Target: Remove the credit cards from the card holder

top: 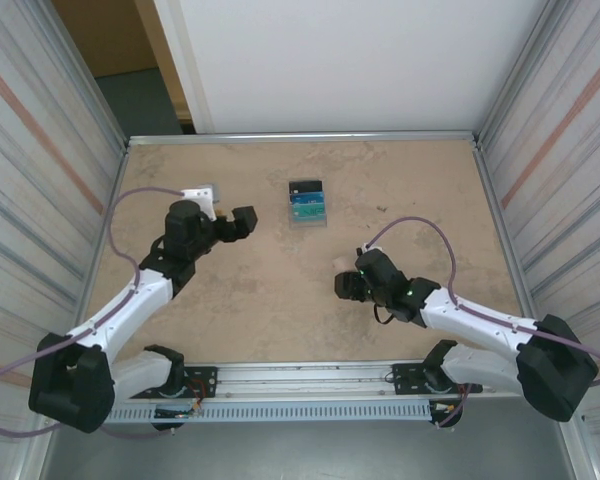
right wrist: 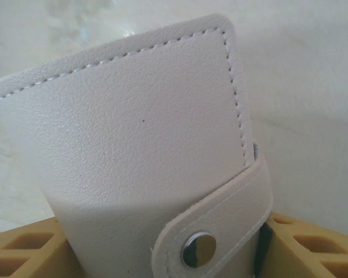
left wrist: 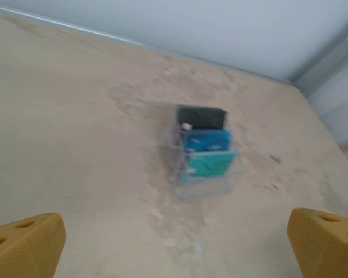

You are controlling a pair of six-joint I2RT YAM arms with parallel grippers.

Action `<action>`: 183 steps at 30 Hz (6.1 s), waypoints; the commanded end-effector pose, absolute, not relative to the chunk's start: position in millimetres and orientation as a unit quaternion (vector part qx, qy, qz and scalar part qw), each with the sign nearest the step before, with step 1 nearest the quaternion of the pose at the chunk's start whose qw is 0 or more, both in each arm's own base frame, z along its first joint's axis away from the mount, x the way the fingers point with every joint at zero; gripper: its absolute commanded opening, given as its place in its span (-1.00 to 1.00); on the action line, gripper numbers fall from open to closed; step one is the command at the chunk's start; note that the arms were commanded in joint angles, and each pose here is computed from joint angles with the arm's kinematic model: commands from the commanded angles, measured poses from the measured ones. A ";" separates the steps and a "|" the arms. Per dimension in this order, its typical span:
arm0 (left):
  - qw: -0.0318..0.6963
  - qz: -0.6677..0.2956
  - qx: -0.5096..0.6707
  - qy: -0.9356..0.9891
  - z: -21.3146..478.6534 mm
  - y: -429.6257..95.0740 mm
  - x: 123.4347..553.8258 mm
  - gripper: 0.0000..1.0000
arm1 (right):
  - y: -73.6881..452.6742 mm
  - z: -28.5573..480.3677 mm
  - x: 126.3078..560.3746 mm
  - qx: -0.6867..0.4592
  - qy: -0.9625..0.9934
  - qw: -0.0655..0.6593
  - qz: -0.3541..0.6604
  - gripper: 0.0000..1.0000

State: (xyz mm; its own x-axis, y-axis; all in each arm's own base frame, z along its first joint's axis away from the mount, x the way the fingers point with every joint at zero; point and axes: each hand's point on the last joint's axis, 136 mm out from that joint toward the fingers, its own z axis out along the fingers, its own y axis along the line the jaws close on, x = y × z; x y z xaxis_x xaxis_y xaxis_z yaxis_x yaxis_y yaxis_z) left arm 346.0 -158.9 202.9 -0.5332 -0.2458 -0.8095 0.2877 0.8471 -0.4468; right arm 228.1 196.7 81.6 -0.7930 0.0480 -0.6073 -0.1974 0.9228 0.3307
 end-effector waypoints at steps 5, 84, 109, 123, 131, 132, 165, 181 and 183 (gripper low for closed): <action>0.426 -0.413 0.142 0.792 227.1 -246.6 316.5 0.97 | 229.6 135.7 263.6 -0.079 0.862 0.437 0.245 0.32; 0.318 -0.574 0.514 0.552 285.3 -308.0 199.6 -1.00 | 261.9 260.6 207.6 -0.249 0.728 0.383 0.511 0.24; 0.374 -0.538 0.363 0.663 254.3 -305.6 243.0 0.44 | 243.3 264.4 239.6 -0.163 0.739 0.436 0.487 -0.99; 0.317 -0.564 0.345 0.680 226.1 -315.8 236.1 0.31 | 257.1 275.1 240.4 -0.179 0.724 0.417 0.519 -0.97; 0.300 -0.572 0.347 0.680 220.6 -316.3 231.3 0.17 | 254.9 284.0 239.3 -0.181 0.718 0.429 0.518 -0.96; 0.299 -0.573 0.348 0.679 220.2 -316.1 230.6 0.16 | 254.9 283.9 239.2 -0.181 0.718 0.429 0.518 -0.96; 0.282 -0.566 0.368 0.681 211.4 -314.7 220.6 0.79 | 254.7 292.9 238.4 -0.180 0.709 0.436 0.524 -0.96; 0.290 -0.574 0.375 0.668 221.9 -317.7 222.0 0.14 | 253.6 284.8 236.6 -0.176 0.716 0.430 0.521 -0.94; 0.292 -0.575 0.375 0.665 224.7 -318.1 222.3 -0.07 | 253.6 282.0 237.3 -0.174 0.719 0.429 0.518 -0.91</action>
